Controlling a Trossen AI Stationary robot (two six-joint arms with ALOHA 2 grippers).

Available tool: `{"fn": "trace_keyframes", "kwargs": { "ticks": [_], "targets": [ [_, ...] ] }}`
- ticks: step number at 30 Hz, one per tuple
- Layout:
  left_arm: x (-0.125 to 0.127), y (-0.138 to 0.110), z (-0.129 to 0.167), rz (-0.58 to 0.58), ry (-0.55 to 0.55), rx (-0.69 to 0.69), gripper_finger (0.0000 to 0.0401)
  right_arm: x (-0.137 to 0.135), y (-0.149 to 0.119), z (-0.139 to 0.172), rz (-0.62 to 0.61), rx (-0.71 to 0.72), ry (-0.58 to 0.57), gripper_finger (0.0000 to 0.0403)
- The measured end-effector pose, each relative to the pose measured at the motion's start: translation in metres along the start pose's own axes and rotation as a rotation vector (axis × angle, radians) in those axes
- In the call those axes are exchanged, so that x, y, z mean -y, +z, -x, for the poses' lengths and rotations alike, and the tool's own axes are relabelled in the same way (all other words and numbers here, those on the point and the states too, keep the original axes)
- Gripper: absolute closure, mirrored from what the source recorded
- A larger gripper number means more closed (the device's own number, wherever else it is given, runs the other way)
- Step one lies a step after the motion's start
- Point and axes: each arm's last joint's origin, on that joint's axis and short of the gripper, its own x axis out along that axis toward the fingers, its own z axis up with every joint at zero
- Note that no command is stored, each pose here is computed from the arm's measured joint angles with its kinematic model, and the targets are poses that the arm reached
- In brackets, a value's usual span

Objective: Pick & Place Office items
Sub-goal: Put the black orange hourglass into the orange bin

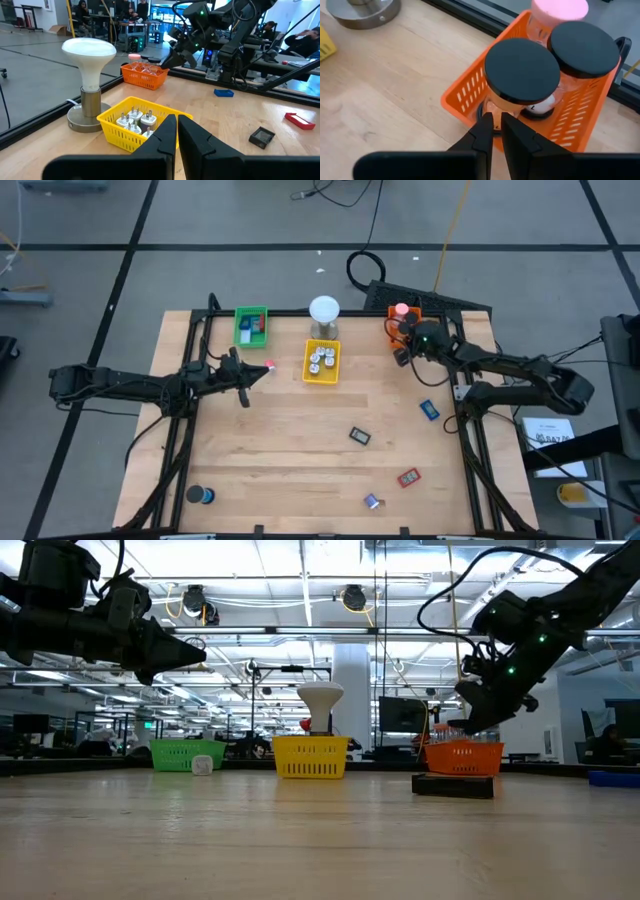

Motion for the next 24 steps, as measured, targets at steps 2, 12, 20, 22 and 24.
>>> {"fn": "trace_keyframes", "kwargs": {
  "ticks": [2,12,20,22,24],
  "targets": [
    [0.0,0.0,0.0,-0.001,0.0,0.0,0.0384,0.0,0.001,-0.003,-0.005,0.007,-0.005,0.0376],
    [0.0,0.0,0.0,-0.001,0.0,0.0,0.0384,0.0,0.001,-0.017,0.015,0.014,-0.015,0.0376],
    [0.0,0.0,0.0,-0.001,0.0,0.0,0.0384,0.001,0.003,-0.012,0.029,0.03,-0.016,0.0376],
    [0.0,0.0,0.0,-0.001,0.0,0.0,0.0384,0.001,0.003,-0.012,0.029,0.028,-0.016,0.0376],
    [0.0,0.0,0.0,-0.001,0.0,0.0,0.0384,0.002,0.002,-0.013,0.03,0.024,-0.037,0.0376]
  ]
}}
